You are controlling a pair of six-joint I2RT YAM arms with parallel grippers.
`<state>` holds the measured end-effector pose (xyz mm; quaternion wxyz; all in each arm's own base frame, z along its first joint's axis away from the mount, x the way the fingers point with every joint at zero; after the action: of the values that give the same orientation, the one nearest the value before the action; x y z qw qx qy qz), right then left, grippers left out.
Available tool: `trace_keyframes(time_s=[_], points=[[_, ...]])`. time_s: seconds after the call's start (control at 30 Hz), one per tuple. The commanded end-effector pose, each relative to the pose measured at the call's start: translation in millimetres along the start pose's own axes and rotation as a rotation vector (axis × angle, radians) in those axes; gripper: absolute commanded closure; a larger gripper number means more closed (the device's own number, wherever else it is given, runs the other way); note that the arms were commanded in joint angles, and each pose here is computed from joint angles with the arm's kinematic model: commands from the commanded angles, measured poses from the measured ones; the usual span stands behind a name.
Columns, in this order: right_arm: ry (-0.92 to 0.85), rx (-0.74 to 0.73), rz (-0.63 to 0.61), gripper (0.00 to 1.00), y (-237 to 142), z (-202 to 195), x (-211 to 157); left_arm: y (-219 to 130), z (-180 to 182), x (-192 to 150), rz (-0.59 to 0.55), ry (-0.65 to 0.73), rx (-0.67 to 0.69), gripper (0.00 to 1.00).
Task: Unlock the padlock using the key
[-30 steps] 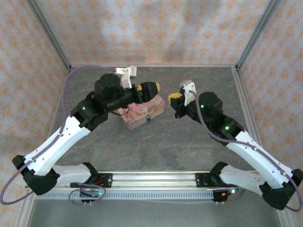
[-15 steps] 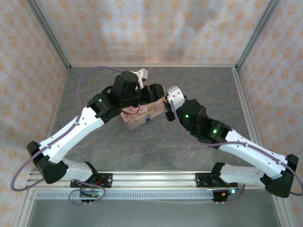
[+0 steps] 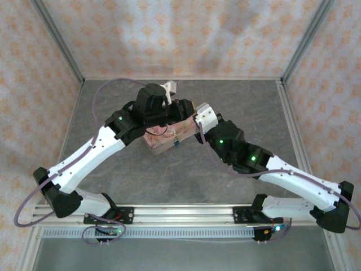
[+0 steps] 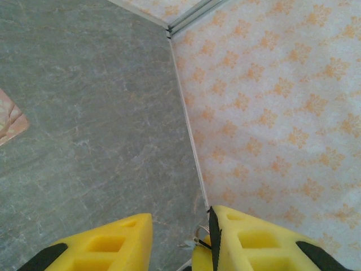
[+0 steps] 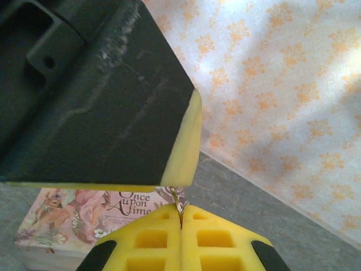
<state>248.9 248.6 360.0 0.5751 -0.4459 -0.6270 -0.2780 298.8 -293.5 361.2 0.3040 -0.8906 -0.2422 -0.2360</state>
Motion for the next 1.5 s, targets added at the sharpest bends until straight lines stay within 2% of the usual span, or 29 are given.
trace_keyframes(time_s=[0.0, 0.27, 0.53, 0.8, 0.87, 0.93, 0.97, 1.0, 1.07, 1.1, 1.37, 1.47], points=[[-0.031, -0.040, -0.033, 1.00, -0.3, -1.1, 7.0, -0.7, -4.5, 4.7, -0.014, -0.014, 0.004, 0.66], [-0.085, -0.068, -0.023, 1.00, 2.5, 0.9, 3.7, -0.3, -5.4, 5.7, -0.017, -0.025, 0.000, 0.67], [-0.156, -0.091, -0.016, 1.00, 5.1, 7.3, -0.2, -0.6, -2.8, 6.3, -0.021, -0.032, 0.013, 0.78], [-0.157, -0.087, -0.022, 1.00, 4.0, 7.8, -0.8, 0.0, 0.1, 7.1, -0.021, -0.029, 0.021, 0.99], [-0.160, -0.085, -0.017, 1.00, 4.5, 8.4, -2.2, -0.3, -0.7, 7.5, -0.022, -0.027, 0.015, 1.00], [-0.150, -0.086, -0.015, 0.92, 3.5, 7.3, -2.3, -1.0, -0.4, 8.4, -0.025, -0.024, 0.015, 1.00], [-0.139, -0.084, -0.012, 0.81, 2.0, 6.6, -3.5, -1.5, -0.3, 8.8, -0.027, -0.019, 0.016, 1.00], [-0.116, -0.080, -0.016, 0.71, -0.6, 5.2, -3.0, -2.6, 0.3, 9.8, -0.032, -0.011, 0.018, 1.00], [-0.060, -0.066, -0.027, 0.61, -8.1, 1.8, -2.3, -6.2, 1.6, 11.8, -0.045, 0.015, 0.026, 1.00], [-0.025, -0.044, -0.030, 0.58, -12.8, -0.2, -2.0, -8.9, 2.6, 12.9, -0.055, 0.035, 0.034, 1.00], [0.408, 0.194, 0.032, 0.62, -23.0, -19.5, -11.0, -18.7, 5.2, 14.3, -0.118, 0.171, 0.013, 1.00], [0.588, 0.313, 0.022, 0.58, -16.8, -20.0, -3.0, -18.7, 4.2, 13.0, -0.140, 0.192, -0.016, 1.00]])
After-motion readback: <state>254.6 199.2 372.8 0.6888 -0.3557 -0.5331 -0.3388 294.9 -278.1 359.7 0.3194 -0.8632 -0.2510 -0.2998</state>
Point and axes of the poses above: each hand's point on the last joint's axis, 136 mm out from that joint toward the fingers, its own y axis out along the fingers, its own z axis along the line the jaws close on, x = y × z, the point moved 1 cm from there along -y, back along the fingers, and after that the axes turned 7 degrees about y, right-handed, at the moved point
